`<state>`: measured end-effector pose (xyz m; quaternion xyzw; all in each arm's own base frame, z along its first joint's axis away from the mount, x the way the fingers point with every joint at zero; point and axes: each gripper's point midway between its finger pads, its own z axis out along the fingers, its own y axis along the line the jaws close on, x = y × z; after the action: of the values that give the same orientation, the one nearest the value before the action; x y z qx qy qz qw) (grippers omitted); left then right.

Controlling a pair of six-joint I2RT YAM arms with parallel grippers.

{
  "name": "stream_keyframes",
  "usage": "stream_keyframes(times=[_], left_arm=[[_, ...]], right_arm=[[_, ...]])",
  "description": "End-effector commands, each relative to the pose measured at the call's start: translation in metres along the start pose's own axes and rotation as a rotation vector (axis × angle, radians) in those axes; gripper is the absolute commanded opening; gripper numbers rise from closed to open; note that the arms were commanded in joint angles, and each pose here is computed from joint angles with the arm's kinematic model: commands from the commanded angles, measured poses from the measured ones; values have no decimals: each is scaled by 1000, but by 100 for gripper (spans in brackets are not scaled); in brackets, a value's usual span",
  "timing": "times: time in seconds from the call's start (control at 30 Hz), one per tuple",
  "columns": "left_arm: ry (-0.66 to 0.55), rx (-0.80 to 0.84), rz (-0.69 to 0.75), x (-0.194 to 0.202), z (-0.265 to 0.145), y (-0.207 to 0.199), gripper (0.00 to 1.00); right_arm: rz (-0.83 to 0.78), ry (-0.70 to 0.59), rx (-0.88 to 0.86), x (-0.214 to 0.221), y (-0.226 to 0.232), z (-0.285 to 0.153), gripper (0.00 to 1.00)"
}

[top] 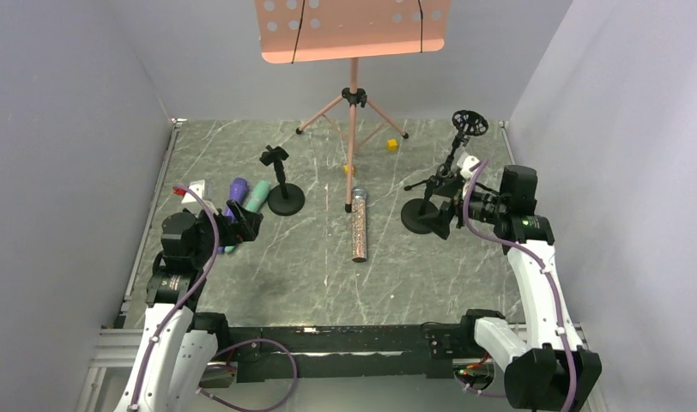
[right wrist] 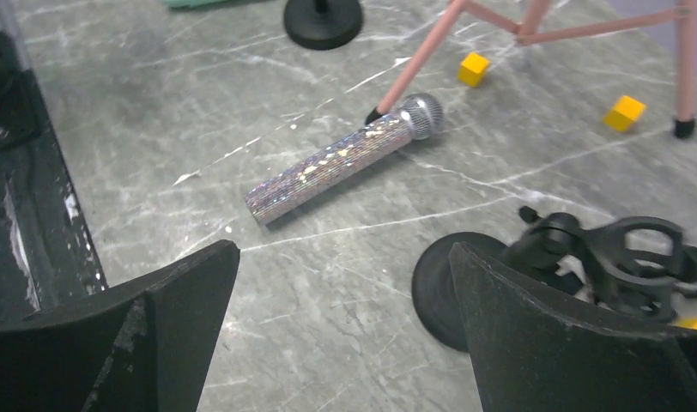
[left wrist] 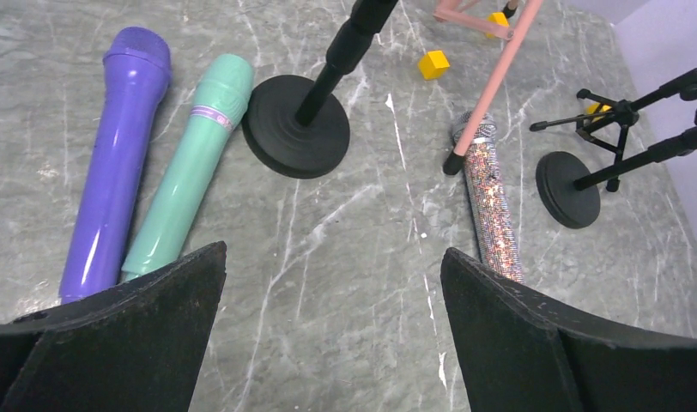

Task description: Attach the microphones to the stand

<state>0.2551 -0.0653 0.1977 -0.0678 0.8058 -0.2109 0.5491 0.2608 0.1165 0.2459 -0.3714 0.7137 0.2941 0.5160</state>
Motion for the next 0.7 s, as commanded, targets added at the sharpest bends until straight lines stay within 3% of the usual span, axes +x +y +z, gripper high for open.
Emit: stream_keyframes(times=[0.0, 0.67], left_arm=[[-33, 81, -17, -6, 7, -13, 99], [-38, 138, -122, -25, 58, -6, 99]], right_arm=[[-87, -36, -134, 19, 14, 10, 100], [-69, 23, -37, 24, 1, 5, 100]])
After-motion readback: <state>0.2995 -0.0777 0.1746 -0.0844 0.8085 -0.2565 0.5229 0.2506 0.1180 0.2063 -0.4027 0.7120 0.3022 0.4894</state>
